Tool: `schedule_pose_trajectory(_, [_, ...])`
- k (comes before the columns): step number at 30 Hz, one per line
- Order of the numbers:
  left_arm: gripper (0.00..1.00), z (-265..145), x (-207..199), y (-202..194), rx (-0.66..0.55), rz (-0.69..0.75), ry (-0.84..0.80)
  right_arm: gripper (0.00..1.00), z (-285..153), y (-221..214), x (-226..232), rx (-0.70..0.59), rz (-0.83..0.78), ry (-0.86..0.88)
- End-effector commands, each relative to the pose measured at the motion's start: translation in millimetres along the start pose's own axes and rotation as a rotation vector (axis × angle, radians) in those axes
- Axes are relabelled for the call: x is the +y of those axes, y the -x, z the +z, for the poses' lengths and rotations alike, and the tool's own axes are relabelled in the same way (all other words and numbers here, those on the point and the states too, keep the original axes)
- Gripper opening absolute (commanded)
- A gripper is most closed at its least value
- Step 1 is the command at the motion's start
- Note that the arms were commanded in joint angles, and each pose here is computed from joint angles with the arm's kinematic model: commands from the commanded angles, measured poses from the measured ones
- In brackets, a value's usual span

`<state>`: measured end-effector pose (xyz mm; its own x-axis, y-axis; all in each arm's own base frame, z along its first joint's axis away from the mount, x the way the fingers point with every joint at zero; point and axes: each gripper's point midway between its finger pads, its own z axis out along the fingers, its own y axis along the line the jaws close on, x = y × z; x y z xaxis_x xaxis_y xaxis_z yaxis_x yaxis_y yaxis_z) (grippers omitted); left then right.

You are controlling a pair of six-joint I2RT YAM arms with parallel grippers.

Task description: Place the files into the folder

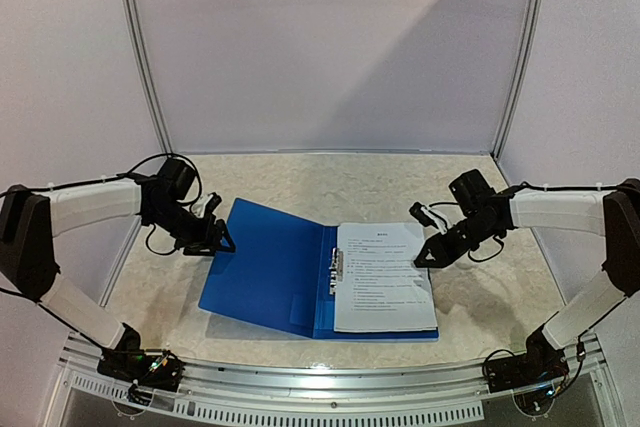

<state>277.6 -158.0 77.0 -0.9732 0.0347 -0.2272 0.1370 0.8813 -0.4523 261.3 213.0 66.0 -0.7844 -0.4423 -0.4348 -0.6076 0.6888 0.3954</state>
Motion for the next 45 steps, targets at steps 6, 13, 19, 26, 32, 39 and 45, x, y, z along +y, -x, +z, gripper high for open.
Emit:
schedule_pose_trajectory(6, [0.54, -1.1, -22.2, -7.4, -0.043, -0.009, -0.165, 0.19, 16.1, -12.8, -3.9, 0.050, -0.035, -0.018])
schedule_pose_trajectory(13, [0.47, 2.1, -30.1, -16.6, -0.045, 0.003, -0.197, 0.17, 34.6, -21.1, -1.7, 0.128, -0.050, -0.012])
schedule_pose_trajectory(19, [0.45, 5.9, -37.6, -24.5, -0.029, 0.025, -0.211, 0.16, 47.1, -25.5, 6.3, 0.173, -0.071, 0.002])
schedule_pose_trajectory(26, [0.45, 10.6, -42.8, -31.8, -0.020, 0.038, -0.221, 0.16, 59.4, -32.1, 7.5, 0.229, -0.074, 0.011])
schedule_pose_trajectory(32, [0.44, 13.1, -46.5, -36.3, -0.012, 0.043, -0.226, 0.15, 63.0, -32.2, 13.0, 0.246, -0.087, 0.026])
schedule_pose_trajectory(39, [0.44, 17.0, -49.0, -42.5, -0.002, 0.049, -0.230, 0.15, 58.3, -21.7, 15.9, 0.226, -0.103, 0.022])
schedule_pose_trajectory(45, [0.44, 17.2, -52.6, -43.5, 0.001, 0.051, -0.234, 0.16, 50.7, -7.5, 18.0, 0.215, -0.132, 0.009])
